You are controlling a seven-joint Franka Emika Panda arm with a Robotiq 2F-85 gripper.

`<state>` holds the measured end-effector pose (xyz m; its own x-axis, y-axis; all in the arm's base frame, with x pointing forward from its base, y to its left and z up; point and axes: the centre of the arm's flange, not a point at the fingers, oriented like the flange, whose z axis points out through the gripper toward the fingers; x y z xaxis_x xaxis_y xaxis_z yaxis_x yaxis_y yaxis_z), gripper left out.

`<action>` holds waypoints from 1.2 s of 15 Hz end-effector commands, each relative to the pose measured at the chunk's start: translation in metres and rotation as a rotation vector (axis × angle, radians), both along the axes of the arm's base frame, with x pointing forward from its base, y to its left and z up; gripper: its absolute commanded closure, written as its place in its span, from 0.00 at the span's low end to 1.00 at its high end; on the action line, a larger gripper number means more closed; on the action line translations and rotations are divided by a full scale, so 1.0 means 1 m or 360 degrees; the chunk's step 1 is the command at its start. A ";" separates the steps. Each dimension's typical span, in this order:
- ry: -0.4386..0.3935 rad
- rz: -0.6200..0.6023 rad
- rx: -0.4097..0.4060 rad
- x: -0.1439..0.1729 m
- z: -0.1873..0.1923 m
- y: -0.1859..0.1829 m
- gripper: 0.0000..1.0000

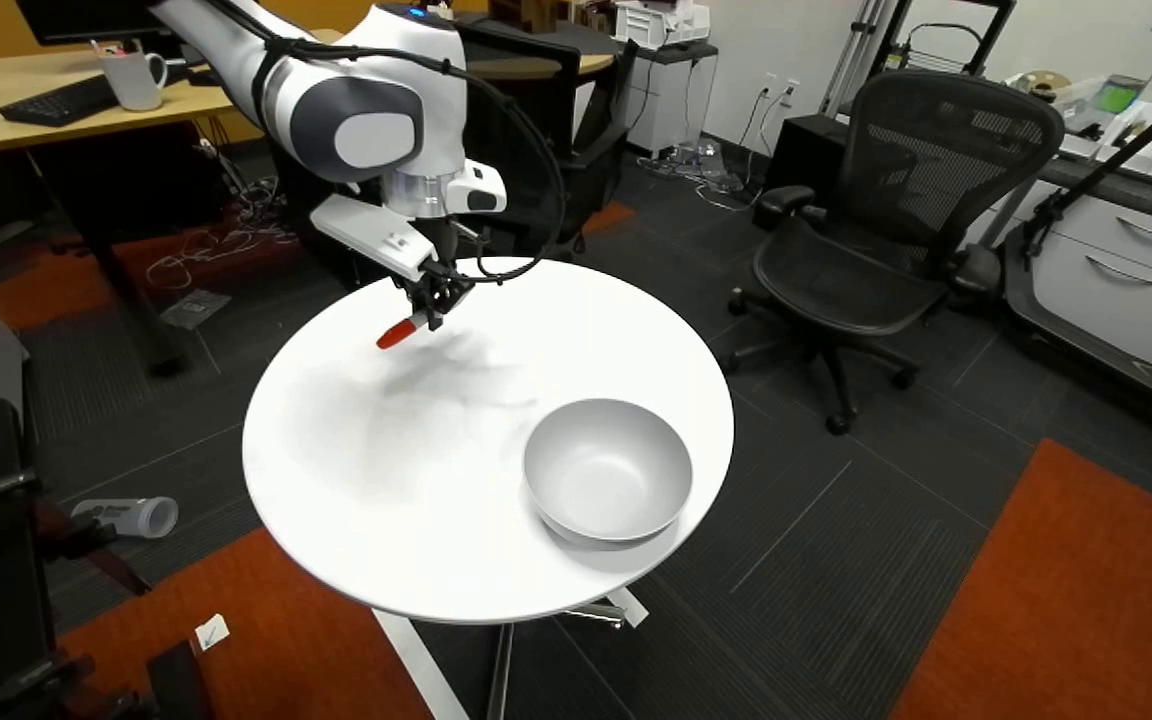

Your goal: Remove the marker from the bowl and put it on the table

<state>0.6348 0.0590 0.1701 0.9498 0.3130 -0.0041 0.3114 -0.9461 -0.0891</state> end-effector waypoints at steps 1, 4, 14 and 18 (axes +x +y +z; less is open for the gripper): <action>-0.0032 0.0059 0.0017 -0.001 0.000 -0.002 0.44; -0.0025 0.0062 0.0023 0.000 0.002 -0.003 0.22; -0.0031 0.0081 0.0030 0.007 0.008 -0.006 0.00; -0.0023 0.0043 0.0009 0.005 0.003 -0.004 0.00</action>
